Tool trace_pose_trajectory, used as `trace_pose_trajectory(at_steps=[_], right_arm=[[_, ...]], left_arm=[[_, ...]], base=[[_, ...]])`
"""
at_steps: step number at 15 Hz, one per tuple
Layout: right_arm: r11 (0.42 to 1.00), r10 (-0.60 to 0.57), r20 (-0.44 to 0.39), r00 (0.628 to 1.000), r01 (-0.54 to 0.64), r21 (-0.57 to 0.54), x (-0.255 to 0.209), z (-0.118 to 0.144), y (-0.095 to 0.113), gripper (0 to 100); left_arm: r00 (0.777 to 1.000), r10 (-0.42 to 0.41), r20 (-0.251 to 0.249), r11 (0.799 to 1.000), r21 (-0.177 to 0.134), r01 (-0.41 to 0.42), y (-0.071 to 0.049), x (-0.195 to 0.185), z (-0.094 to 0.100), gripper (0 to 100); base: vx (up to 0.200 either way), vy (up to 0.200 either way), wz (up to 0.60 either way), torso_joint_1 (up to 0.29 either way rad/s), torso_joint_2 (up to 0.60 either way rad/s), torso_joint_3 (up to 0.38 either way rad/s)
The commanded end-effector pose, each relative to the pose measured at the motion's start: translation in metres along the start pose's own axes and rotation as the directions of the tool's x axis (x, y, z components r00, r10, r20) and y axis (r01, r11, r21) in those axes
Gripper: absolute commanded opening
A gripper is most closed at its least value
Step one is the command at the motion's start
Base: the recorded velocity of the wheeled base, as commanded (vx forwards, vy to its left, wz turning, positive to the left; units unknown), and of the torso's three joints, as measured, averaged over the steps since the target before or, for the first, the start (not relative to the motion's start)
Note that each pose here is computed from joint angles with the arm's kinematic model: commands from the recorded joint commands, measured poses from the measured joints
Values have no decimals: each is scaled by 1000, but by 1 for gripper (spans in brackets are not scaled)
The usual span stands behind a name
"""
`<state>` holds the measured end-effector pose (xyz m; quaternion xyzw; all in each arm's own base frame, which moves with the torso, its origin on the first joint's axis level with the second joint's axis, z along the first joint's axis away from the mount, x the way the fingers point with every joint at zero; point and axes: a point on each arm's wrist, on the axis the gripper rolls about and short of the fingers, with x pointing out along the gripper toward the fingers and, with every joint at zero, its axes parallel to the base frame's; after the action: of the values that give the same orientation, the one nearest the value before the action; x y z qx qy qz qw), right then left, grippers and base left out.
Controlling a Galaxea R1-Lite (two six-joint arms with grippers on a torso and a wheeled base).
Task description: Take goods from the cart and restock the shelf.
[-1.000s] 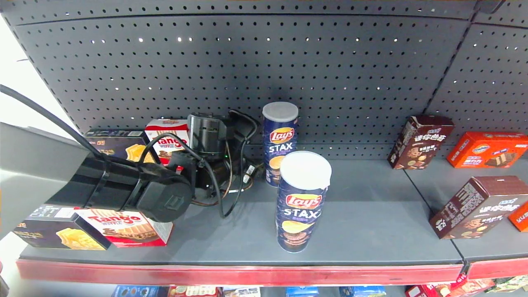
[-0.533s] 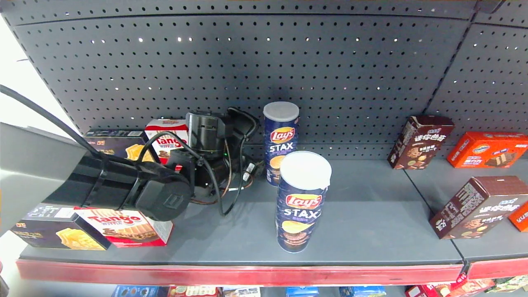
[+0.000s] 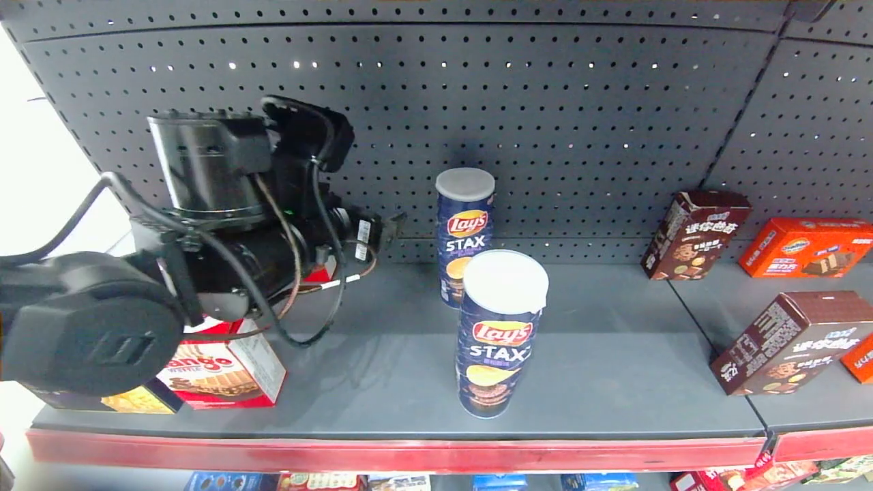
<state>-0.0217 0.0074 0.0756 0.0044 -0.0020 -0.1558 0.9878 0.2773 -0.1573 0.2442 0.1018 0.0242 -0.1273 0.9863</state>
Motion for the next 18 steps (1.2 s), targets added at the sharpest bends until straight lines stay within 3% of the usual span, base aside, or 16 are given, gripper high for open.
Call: trace_pose_trajectory(at_steps=[1, 3, 4, 5, 6, 7, 8, 11, 13, 16, 17, 18], right_arm=[[1000, 0, -1, 1000, 0, 0, 0, 0, 0, 100], [1000, 0, -1, 1000, 0, 0, 0, 0, 0, 100], [1000, 0, -1, 1000, 0, 0, 0, 0, 0, 100], [1000, 0, -1, 1000, 0, 0, 0, 0, 0, 100], [1000, 0, -1, 1000, 0, 0, 0, 0, 0, 100], [1000, 0, -1, 1000, 0, 0, 0, 0, 0, 100], [1000, 0, -1, 1000, 0, 0, 0, 0, 0, 100], [1000, 0, -1, 1000, 0, 0, 0, 0, 0, 100], [1000, 0, -1, 1000, 0, 0, 0, 0, 0, 100], [1000, 0, -1, 1000, 0, 0, 0, 0, 0, 100], [1000, 0, -1, 1000, 0, 0, 0, 0, 0, 100], [1000, 0, -1, 1000, 0, 0, 0, 0, 0, 100]], left_arm=[[989, -29, 146, 998, -46, 36, 10, -79, 16, 100], [968, -61, 242, 995, -66, 80, 13, -118, 20, 100], [948, -101, 303, 988, -79, 131, 15, -145, 26, 100], [938, -126, 323, 984, -80, 159, 16, -160, 25, 100], [935, -171, 310, 977, -69, 201, 20, -185, 4, 100], [959, -134, 250, 987, -55, 152, 34, -204, -29, 100], [968, -71, 241, 995, -53, 87, 49, -225, -53, 100], [958, 83, 274, 996, -38, -75, 63, -266, -109, 100], [957, 151, 249, 988, -22, -150, 61, -278, -135, 100], [958, 212, 191, 976, -82, -200, 49, -298, -159, 100], [967, 211, 145, 975, -101, -198, 41, -309, -179, 100], [978, 184, 100, 980, -99, -174, 38, -311, -188, 100]], base=[[0, 0, 0, 0, 0, 0], [0, 0, 0, 0, 0, 0], [0, 0, 0, 0, 0, 0], [0, 0, 0, 0, 0, 0], [0, 0, 0, 0, 0, 0], [0, 0, 0, 0, 0, 0], [0, 0, 0, 0, 0, 0], [0, 0, 0, 0, 0, 0], [0, 0, 0, 0, 0, 0], [0, 0, 0, 0, 0, 0], [0, 0, 0, 0, 0, 0], [0, 0, 0, 0, 0, 0]])
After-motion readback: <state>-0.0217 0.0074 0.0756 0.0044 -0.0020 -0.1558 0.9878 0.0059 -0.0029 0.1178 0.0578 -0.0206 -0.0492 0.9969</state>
